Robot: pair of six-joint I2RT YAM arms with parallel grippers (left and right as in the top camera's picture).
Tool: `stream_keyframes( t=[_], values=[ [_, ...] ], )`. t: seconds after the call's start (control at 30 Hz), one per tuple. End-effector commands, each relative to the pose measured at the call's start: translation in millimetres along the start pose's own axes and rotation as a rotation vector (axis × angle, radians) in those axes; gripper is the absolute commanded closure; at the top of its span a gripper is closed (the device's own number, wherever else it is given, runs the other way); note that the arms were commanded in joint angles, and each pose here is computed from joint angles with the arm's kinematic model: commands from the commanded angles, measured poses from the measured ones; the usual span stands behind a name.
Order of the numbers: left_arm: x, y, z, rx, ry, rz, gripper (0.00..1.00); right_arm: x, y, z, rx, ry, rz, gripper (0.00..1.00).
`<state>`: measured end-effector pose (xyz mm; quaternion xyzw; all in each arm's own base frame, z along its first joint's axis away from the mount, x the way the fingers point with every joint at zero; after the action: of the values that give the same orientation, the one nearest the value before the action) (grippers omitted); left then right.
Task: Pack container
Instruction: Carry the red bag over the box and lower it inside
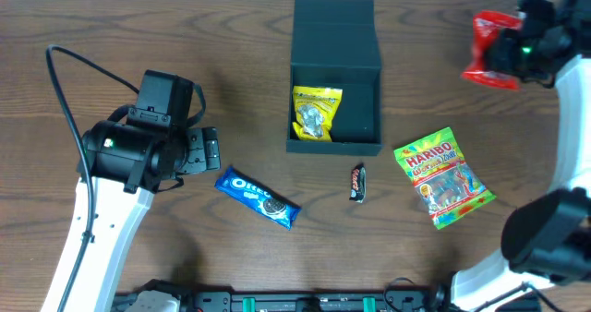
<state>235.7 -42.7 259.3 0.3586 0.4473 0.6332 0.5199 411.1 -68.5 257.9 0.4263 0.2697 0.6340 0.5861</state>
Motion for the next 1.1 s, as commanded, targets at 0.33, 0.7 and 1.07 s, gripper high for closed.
stream_keyframes(
  t=[0.33, 0.7, 1.07],
  values=[
    [4.8, 1.4, -1.4, -0.001, -0.012, 0.024, 0.05, 141.9, -5.9, -38.1, 0.139, 0.135, 0.177, 0.95],
    [4.8, 1.4, -1.6, 0.000, -0.012, 0.024, 0.05, 174.5, -53.2, -74.2, 0.157, 0.152, 0.067, 0.96],
    [5.1, 1.4, -2.2, 0.003, -0.012, 0.025, 0.05, 168.7, -98.7, -91.2, 0.100, 0.093, 0.086, 0.94]
  ],
)
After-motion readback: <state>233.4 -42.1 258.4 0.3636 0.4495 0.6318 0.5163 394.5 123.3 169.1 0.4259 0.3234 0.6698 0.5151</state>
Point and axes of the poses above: each gripper's point midway between its finger pads, its own y axis back along the fingers, its own x axis along the line the jaws close on, z = x × y, the point moved 5 cm from there along y, back along the fingers, and after that the axes turned 5 degrees about y, right-handed, at the moved point
